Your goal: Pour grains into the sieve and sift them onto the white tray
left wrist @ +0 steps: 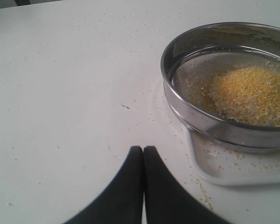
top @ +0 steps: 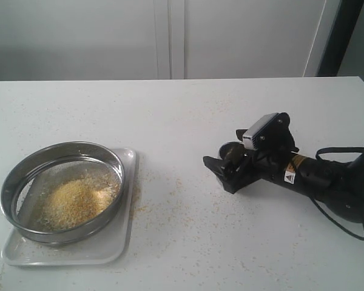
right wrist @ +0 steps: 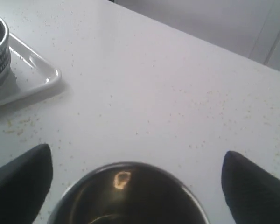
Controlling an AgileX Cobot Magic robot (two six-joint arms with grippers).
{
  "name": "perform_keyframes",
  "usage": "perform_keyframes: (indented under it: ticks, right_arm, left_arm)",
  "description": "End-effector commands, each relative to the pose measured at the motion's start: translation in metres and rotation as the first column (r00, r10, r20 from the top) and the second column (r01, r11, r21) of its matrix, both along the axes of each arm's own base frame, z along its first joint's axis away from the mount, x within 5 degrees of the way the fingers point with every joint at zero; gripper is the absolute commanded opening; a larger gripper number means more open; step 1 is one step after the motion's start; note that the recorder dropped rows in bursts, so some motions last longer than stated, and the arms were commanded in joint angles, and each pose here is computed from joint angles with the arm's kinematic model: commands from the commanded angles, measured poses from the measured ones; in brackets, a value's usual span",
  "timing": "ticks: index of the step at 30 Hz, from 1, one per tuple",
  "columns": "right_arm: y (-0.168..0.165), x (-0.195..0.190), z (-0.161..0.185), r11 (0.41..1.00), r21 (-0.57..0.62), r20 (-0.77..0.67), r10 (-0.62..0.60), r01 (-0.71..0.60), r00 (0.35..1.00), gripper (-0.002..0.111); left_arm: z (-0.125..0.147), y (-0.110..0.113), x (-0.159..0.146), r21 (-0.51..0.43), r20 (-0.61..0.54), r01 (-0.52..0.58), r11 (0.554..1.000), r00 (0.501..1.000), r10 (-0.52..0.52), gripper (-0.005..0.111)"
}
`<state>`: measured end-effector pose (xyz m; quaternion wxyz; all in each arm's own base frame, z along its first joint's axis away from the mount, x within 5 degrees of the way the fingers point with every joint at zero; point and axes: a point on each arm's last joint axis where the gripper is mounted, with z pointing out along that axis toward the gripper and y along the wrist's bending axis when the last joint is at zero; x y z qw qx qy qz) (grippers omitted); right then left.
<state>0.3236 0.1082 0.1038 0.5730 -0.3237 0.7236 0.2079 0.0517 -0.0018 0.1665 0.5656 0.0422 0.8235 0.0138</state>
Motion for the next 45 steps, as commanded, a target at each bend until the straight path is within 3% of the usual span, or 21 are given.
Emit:
perform_keyframes:
  ticks: [1,6,10,13,19,22,27,35,41,45]
  right_arm:
    - [-0.004,0.000,0.017,0.999,0.031,0.031,-0.014,0.013,0.999,0.091]
    - [-0.003,0.000,0.036,0.997,0.080,0.049,-0.025,0.021,0.998,0.088]
    - [-0.004,-0.001,0.051,0.993,0.115,0.060,-0.035,0.028,0.998,0.076]
    - [-0.004,-0.003,0.063,0.989,0.143,0.067,-0.036,0.026,0.997,0.056]
    - [0.000,-0.012,0.087,0.992,0.117,0.140,0.039,-0.056,0.989,0.001]
    - [0.001,-0.017,0.097,0.991,0.105,0.153,0.070,-0.087,0.986,0.000]
    - [-0.004,-0.021,0.114,0.996,0.087,0.114,0.011,-0.021,0.993,0.000]
    - [-0.029,-0.037,0.151,0.970,-0.131,0.100,-0.193,0.206,0.976,0.000]
    - [-0.055,-0.046,0.161,0.862,-0.308,0.029,-0.415,0.403,0.909,0.000]
    - [-0.074,-0.050,0.159,0.742,-0.433,-0.043,-0.585,0.512,0.810,0.000]
  left_arm:
    - [0.000,0.000,0.000,-0.012,0.005,-0.003,1.000,1.000,0.003,0.000]
    - [0.000,0.000,0.000,-0.012,0.005,-0.003,1.000,1.000,0.003,0.000]
    - [0.000,0.000,0.000,-0.012,0.005,-0.003,1.000,1.000,0.003,0.000]
    - [0.000,0.000,0.000,-0.012,0.005,-0.003,1.000,1.000,0.003,0.000]
    - [0.000,0.000,0.000,-0.012,0.005,-0.003,1.000,1.000,0.003,0.000]
    - [0.000,0.000,0.000,-0.012,0.005,-0.003,1.000,1.000,0.003,0.000]
    - [0.000,0.000,0.000,-0.012,0.005,-0.003,1.000,1.000,0.003,0.000]
    - [0.000,0.000,0.000,-0.012,0.005,-0.003,1.000,1.000,0.003,0.000]
    - [0.000,0.000,0.000,-0.012,0.005,-0.003,1.000,1.000,0.003,0.000]
    - [0.000,0.000,0.000,-0.012,0.005,-0.003,1.000,1.000,0.003,0.000]
